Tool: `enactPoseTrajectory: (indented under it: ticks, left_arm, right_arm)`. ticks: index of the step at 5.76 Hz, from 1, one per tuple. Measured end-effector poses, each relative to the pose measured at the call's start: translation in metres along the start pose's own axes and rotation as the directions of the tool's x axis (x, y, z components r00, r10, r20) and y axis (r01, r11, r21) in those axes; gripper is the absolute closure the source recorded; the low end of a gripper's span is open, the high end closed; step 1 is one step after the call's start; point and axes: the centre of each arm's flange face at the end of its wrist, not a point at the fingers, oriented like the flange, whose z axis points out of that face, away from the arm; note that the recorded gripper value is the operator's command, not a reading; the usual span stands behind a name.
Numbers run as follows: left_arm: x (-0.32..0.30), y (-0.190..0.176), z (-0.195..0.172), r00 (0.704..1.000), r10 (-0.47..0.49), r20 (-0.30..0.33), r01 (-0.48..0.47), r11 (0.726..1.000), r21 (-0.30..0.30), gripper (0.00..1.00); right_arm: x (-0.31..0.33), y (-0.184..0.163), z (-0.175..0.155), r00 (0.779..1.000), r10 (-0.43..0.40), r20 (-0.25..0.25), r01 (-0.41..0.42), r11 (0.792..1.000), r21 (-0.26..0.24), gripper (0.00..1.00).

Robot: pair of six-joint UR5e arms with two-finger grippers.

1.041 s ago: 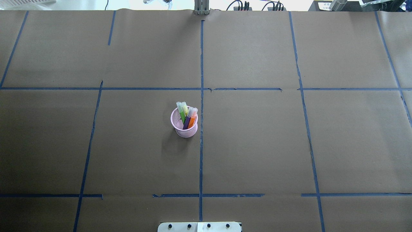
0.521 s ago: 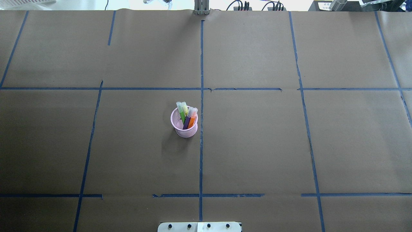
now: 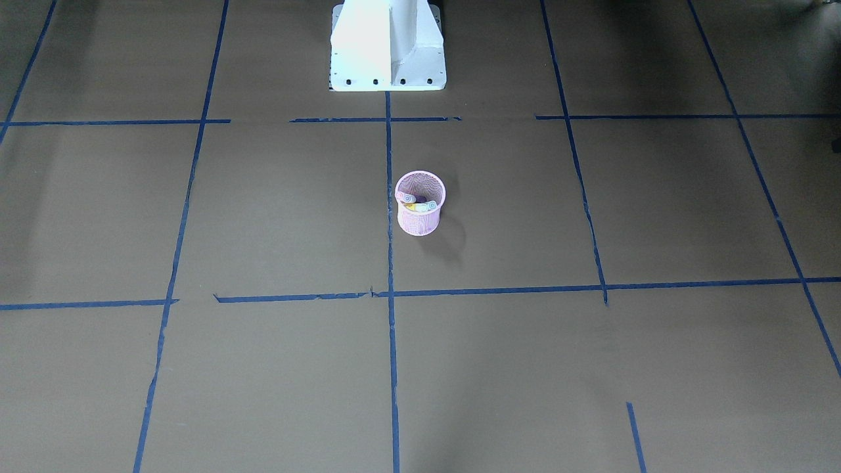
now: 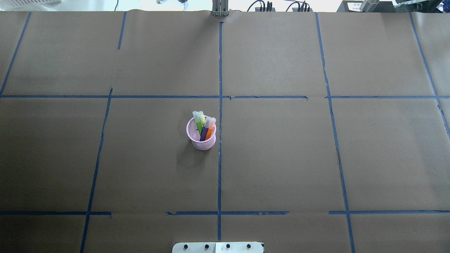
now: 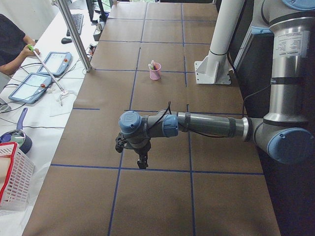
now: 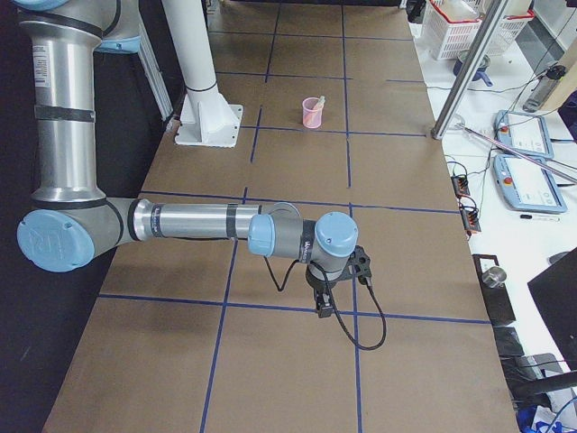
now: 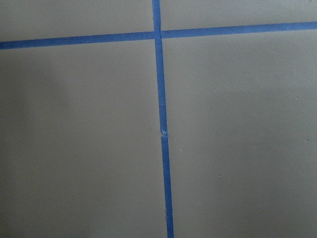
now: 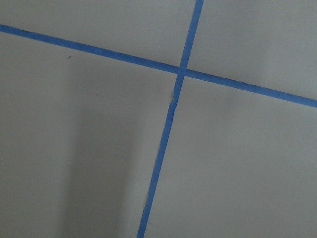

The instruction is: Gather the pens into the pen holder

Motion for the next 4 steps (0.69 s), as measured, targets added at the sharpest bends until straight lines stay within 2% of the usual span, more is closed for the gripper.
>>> enactPoseTrajectory:
  ticks: [4]
  left_arm:
    - [-0.014,0.003,-0.020,1.000,-0.026,-0.003,0.026,0.999,0.046,0.00]
  right_arm:
    - [-0.004,0.000,-0.003,1.000,-0.006,0.005,0.006,1.000,0.007,0.00]
